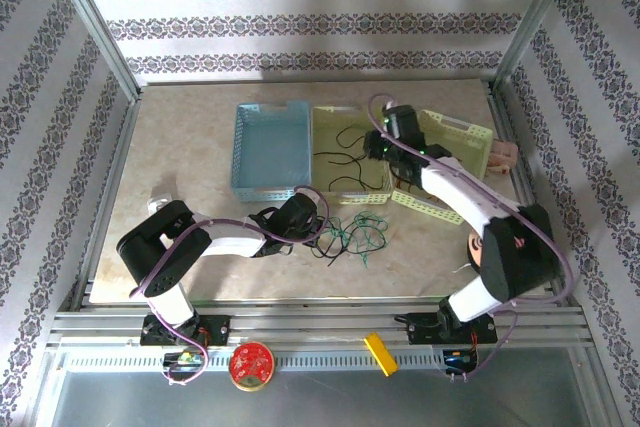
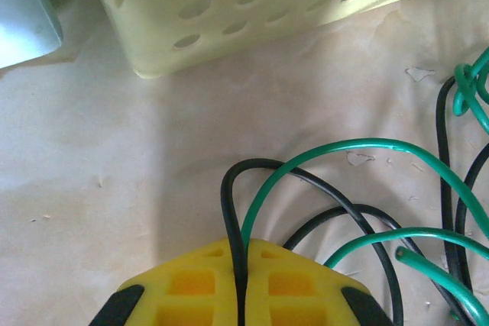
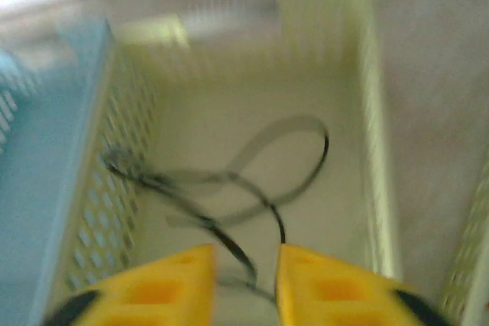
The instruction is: Untangle the cables
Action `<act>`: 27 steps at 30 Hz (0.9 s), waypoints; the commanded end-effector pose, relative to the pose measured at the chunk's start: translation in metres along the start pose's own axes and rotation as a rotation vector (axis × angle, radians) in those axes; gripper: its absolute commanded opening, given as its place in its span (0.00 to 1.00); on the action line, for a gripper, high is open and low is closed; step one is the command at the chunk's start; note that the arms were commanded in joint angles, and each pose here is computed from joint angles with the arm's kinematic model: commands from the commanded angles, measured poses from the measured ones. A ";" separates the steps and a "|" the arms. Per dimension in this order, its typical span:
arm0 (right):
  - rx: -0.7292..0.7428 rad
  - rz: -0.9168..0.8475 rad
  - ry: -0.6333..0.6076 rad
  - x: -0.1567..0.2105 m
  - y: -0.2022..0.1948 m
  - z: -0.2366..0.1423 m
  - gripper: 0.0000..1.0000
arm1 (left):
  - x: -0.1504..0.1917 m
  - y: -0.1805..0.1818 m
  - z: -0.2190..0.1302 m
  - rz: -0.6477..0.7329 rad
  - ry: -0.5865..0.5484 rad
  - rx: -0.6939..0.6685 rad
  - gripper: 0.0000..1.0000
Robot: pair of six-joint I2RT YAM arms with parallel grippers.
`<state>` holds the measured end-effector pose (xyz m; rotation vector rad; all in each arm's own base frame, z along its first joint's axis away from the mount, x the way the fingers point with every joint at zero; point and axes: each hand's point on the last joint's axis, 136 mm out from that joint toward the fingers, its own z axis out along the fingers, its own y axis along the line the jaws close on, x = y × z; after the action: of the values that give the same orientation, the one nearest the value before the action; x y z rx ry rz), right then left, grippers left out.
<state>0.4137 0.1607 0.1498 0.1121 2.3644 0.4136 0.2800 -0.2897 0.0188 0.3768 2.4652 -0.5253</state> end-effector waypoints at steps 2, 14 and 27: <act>0.003 0.063 0.072 0.019 -0.003 -0.014 0.45 | 0.040 0.012 0.002 0.042 0.140 -0.059 0.00; 0.014 -0.061 0.228 0.105 -0.019 -0.087 0.51 | 0.035 0.011 0.003 0.049 0.120 -0.055 0.00; 0.002 -0.081 0.609 0.211 -0.039 -0.098 0.47 | 0.032 0.008 0.010 0.062 0.128 -0.053 0.00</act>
<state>0.2182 0.1388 0.0872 -0.1109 2.8370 0.4207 0.2813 -0.2916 0.0190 0.3944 2.4754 -0.5105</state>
